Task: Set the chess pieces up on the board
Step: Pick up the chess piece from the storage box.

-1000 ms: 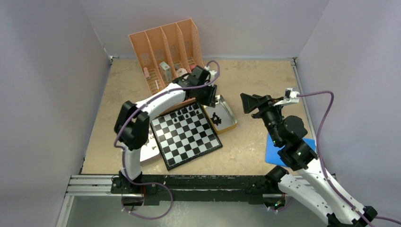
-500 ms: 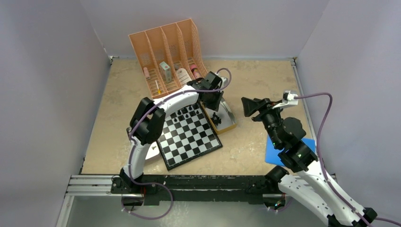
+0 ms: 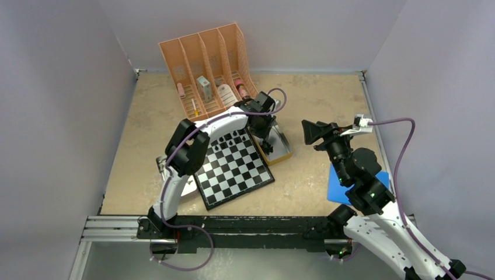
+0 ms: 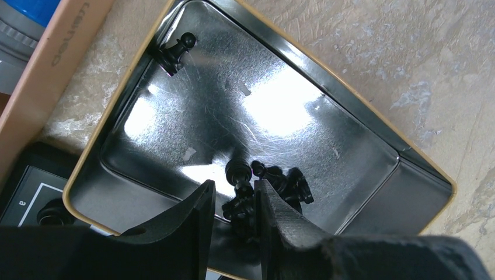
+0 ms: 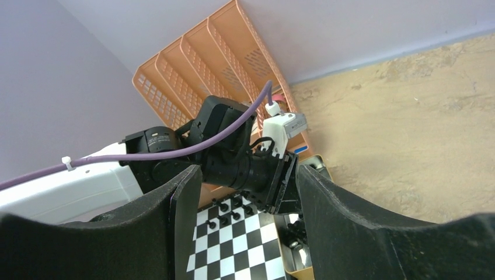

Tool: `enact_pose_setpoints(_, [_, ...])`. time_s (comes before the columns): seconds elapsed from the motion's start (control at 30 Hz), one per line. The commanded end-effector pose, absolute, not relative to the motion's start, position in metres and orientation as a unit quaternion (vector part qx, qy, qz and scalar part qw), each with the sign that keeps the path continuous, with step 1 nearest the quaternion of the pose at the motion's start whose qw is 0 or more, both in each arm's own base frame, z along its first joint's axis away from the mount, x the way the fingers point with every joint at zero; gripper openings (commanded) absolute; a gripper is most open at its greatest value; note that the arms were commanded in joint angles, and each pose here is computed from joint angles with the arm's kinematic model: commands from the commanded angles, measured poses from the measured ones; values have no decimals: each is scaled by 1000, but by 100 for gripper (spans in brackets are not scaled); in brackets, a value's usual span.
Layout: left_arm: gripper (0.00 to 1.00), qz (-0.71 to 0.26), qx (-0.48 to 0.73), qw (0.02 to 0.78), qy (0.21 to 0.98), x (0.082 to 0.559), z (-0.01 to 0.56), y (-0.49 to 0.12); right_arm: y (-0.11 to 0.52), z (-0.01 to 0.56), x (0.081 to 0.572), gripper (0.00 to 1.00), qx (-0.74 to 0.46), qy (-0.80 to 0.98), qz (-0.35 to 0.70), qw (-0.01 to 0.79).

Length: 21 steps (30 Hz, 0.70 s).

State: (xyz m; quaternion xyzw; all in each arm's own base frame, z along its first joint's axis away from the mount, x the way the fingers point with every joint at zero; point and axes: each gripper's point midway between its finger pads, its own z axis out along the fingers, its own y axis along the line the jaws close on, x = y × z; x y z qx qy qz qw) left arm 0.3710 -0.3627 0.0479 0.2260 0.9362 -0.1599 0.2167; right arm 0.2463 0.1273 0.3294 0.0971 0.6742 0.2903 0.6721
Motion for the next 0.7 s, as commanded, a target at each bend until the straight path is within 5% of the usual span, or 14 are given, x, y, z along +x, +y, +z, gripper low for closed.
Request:
enact_pose_setpoints(0.0, [30,-167,237,242,926,383,60,-372,123,337,248,64,104,660,289,686])
enact_pose_setpoints(0.67, [6,-193,238,267,914,380,93,-378,133,325,255,63,94,673,288,674])
